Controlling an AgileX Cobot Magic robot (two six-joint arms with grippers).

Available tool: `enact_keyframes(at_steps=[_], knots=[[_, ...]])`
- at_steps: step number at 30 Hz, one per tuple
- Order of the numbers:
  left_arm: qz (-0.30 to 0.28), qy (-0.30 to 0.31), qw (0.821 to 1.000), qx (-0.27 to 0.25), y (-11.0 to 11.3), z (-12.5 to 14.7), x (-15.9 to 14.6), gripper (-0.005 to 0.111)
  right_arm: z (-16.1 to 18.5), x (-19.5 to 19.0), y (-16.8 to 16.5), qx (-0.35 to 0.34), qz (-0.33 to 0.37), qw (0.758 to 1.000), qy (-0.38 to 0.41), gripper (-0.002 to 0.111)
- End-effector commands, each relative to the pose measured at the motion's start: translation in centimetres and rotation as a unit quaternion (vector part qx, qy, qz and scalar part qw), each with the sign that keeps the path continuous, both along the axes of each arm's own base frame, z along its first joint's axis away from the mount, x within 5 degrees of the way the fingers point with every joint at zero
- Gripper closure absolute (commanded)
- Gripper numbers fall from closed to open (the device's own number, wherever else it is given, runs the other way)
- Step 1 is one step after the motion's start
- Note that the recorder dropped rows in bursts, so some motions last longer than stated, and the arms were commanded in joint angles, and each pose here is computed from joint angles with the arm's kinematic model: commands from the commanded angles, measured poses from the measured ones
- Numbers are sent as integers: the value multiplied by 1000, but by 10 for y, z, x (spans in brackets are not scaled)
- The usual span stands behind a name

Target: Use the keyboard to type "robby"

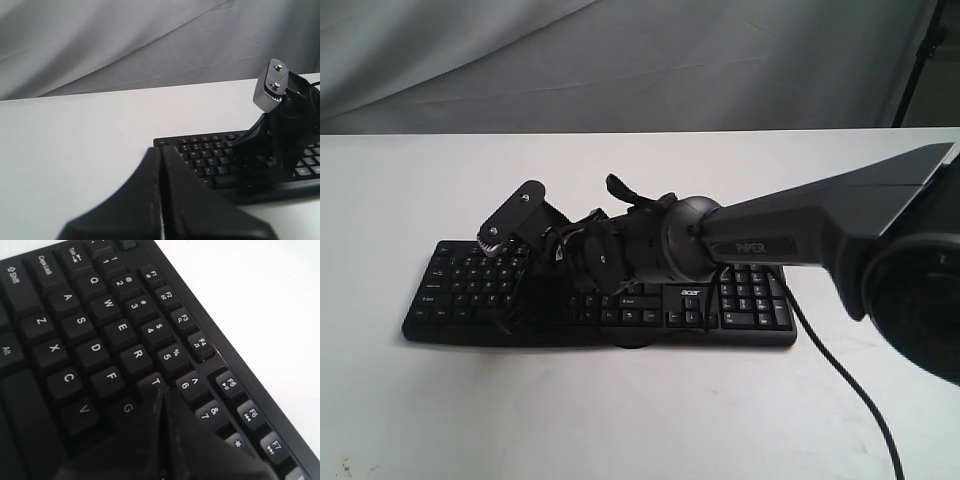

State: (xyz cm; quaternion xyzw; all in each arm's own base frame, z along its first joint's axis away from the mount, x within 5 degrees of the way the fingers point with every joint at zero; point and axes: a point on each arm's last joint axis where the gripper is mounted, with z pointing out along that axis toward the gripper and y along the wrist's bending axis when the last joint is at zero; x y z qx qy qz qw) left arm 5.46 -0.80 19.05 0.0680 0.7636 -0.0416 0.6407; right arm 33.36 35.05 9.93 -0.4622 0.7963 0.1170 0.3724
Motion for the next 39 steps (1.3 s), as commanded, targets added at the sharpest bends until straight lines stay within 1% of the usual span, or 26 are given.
enact_keyframes(at_steps=[1,10,13,18,21,24,26,27,32,36,39], knots=[[-3,-3,1000,0,0,-1,0,107,0,3,-2,-5,3,1000,-2,108],[-3,-3,1000,0,0,-1,0,107,5,4,-1,2,2,1000,-11,108],[-3,-3,1000,0,0,-1,0,107,21,5,-2,8,9,999,-32,108],[-3,-3,1000,0,0,-1,0,107,34,5,-7,7,8,1000,-28,108],[-3,-3,1000,0,0,-1,0,107,44,0,-14,18,2,999,-45,108],[-3,-3,1000,0,0,-1,0,107,48,-9,-33,22,-16,999,-45,108],[-3,-3,1000,0,0,-1,0,107,54,-20,-57,30,-44,998,-39,108],[-3,-3,1000,0,0,-1,0,107,66,-32,-72,41,-57,996,-46,108],[-3,-3,1000,0,0,-1,0,107,99,-65,-107,78,-87,992,-56,108],[-3,-3,1000,0,0,-1,0,107,126,-98,-136,107,-97,987,-67,108],[-3,-3,1000,0,0,-1,0,107,142,-129,-165,132,-103,983,-76,108]])
